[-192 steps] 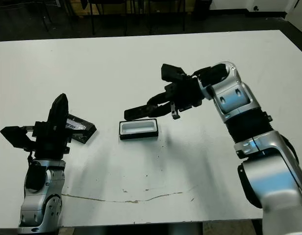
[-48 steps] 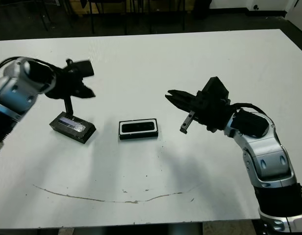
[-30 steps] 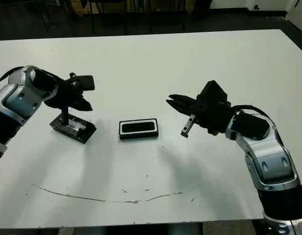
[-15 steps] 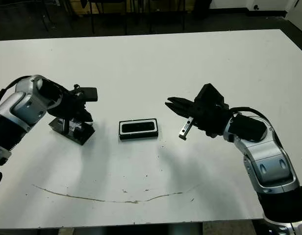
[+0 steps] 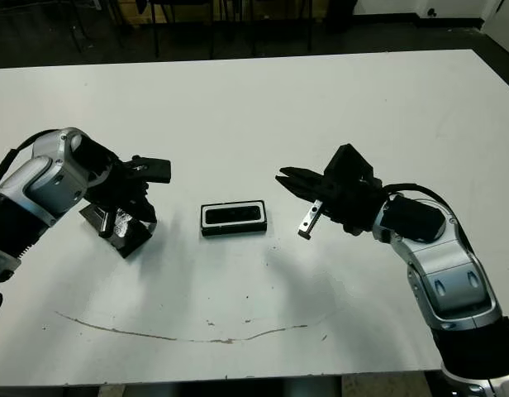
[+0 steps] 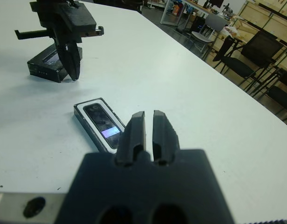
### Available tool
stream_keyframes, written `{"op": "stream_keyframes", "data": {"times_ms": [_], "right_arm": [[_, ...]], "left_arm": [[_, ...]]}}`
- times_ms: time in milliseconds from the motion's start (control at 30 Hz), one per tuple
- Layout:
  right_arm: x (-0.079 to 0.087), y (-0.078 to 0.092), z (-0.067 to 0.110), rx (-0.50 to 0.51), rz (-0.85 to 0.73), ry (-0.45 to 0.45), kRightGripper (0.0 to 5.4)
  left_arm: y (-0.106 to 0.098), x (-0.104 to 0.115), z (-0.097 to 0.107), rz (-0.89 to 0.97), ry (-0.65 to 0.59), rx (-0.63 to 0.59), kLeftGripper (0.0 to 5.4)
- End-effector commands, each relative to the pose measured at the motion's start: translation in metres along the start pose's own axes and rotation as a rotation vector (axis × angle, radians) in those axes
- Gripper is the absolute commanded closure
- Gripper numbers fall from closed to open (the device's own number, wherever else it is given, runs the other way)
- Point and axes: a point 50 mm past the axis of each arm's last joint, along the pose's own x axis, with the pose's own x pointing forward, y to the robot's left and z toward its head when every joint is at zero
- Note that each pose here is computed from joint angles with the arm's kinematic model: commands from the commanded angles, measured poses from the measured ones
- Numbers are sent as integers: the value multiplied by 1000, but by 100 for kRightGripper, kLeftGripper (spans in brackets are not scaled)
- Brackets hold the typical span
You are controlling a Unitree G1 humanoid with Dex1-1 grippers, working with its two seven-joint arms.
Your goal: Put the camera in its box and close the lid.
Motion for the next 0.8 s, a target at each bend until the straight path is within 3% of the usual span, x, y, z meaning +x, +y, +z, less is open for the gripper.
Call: {"op": "stream_keyframes", "data": {"times_ms": [33,200,400,800], "right_arm": [[-1,2,-6,14,-1,27,539],[-1,1,-6,11,2,25,539],[-1,0,-6,-9,6,22,539],[-1,-1,-8,15,10,55,539]], "left_arm": [[-6,4,-9,-32,45,-27,540],[-11,3,-11,-80,82,-9,540],[-21,-4,-15,-74,108,167,540],[-35,3,-33,-166,176,199,540]]}}
